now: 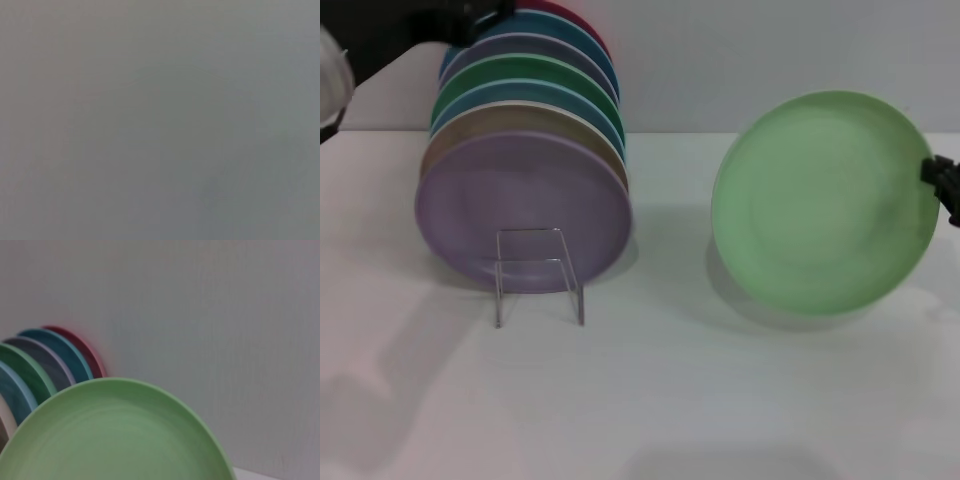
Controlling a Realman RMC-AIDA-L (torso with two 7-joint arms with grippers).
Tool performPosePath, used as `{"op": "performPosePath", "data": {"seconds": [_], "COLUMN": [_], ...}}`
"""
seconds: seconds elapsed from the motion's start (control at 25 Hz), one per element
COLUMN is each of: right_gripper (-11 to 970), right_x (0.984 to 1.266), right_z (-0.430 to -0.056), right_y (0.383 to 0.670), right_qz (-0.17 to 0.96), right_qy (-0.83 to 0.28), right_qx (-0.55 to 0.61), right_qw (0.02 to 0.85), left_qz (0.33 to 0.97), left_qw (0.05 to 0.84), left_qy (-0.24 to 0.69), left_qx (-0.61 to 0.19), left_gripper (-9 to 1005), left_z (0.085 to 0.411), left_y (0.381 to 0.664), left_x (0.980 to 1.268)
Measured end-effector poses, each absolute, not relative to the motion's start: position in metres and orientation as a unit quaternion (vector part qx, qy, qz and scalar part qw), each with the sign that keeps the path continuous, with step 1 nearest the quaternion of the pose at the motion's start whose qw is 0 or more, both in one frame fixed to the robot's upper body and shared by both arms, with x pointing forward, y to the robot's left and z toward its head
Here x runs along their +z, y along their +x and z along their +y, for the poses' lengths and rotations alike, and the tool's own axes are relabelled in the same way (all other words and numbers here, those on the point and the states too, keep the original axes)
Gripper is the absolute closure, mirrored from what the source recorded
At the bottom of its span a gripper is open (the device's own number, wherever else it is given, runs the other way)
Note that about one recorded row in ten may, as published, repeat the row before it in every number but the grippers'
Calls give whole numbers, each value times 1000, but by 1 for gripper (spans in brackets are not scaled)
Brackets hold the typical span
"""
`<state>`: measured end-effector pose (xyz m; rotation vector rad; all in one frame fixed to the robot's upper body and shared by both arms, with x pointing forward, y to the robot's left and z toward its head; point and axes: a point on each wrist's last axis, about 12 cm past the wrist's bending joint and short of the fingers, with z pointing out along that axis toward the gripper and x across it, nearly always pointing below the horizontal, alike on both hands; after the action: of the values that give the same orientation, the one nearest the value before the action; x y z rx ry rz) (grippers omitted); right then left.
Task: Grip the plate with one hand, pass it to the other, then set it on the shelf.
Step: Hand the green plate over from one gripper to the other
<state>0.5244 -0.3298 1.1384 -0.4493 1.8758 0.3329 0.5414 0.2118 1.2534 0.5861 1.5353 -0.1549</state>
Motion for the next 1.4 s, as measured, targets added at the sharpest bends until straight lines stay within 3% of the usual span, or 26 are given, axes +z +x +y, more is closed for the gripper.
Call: {"op": "performPosePath", "data": {"seconds": [0.24,0.48,1.0,1.4], "right_gripper": [944,944,945,944], "right_x": [1111,1098,1073,1075], "right_z": [-338,-337,-328,-326], "right_y": [521,518,519,516], "right_qz": [756,718,688,674], "right_qy": [-209,-230,-254,-268], "right_qx": [142,130,125,130], "right_qw": [604,644,669,676], "left_qz": [688,686,683,676], "left_qw": [652,636,618,599], "left_qy": [298,313,345,383], "left_qx": [-115,-163,-181,-191], "left_gripper": [212,212,211,212], "left_z": [188,183,191,175], "left_y": [539,544,531,532], "left_x": [1288,1302,1291,1280]}}
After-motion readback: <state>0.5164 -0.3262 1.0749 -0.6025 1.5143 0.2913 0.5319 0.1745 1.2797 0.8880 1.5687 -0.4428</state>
